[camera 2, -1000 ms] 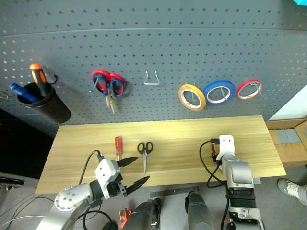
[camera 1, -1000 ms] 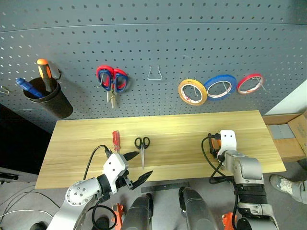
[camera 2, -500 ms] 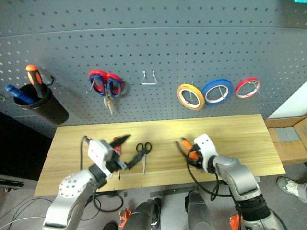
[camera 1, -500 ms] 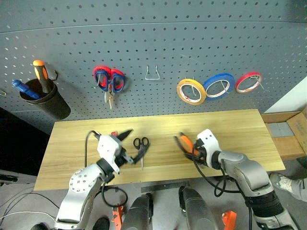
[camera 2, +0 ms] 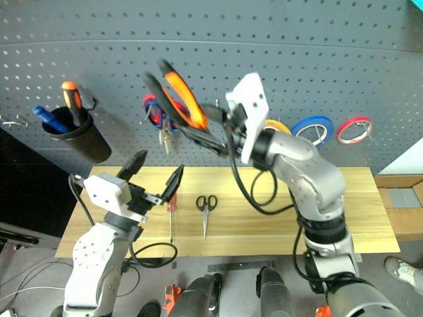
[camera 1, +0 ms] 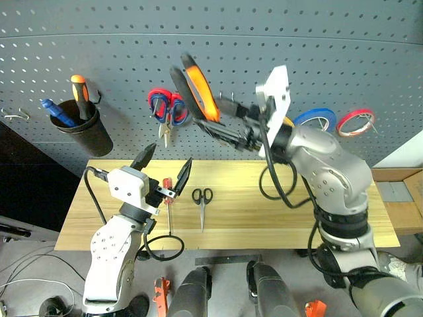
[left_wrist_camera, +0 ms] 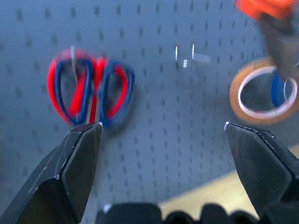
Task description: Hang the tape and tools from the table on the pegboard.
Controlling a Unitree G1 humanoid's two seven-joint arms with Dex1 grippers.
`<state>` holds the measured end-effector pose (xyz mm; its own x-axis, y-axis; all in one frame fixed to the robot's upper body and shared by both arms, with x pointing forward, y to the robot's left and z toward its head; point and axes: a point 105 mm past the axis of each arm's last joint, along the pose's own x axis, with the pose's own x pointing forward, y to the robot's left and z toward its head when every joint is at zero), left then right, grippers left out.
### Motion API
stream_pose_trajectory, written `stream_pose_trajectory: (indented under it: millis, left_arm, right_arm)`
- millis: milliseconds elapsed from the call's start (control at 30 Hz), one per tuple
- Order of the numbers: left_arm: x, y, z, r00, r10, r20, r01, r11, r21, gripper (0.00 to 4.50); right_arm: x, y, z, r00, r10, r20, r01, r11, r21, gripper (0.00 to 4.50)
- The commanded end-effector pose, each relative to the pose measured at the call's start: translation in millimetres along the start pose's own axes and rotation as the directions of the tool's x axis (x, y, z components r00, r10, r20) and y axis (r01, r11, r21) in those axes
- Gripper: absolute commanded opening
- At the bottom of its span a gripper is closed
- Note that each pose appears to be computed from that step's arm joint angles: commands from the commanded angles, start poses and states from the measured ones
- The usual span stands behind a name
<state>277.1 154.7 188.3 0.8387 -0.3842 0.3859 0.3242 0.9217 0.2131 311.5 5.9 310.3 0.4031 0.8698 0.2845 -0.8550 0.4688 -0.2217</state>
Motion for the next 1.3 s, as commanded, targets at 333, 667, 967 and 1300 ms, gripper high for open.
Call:
stream_pose_trajectory:
  millis: [333, 667, 967, 1300]
  left_arm:
    - [2.5, -10.2, 2.7, 0.999, -0.032, -0.016, 0.032, 0.999, -0.020, 4.50]
    - [-3.3, -8.5, 3.8, 0.999, -0.032, -0.039, 0.032, 0.999, -0.007, 4.50]
    - [-4.4, -1.8, 2.4, 0.998, -0.025, -0.061, 0.026, 0.999, 0.024, 4.50]
    - [-2.9, -1.7, 1.1, 0.997, -0.029, -0.066, 0.032, 0.998, 0.046, 4.50]
  right_arm:
    - [50.6, -45.1, 7.9, 0.910, -0.323, 0.258, 0.377, 0.905, -0.197, 2.27]
    - [46.7, -52.0, -27.5, 0.883, -0.391, 0.259, 0.449, 0.866, -0.221, 2.27]
    - [34.6, -47.4, -55.5, 0.876, -0.430, 0.219, 0.473, 0.856, -0.208, 2.27]
    - [30.1, -36.6, -80.1, 0.870, -0.467, 0.158, 0.493, 0.833, -0.251, 2.26]
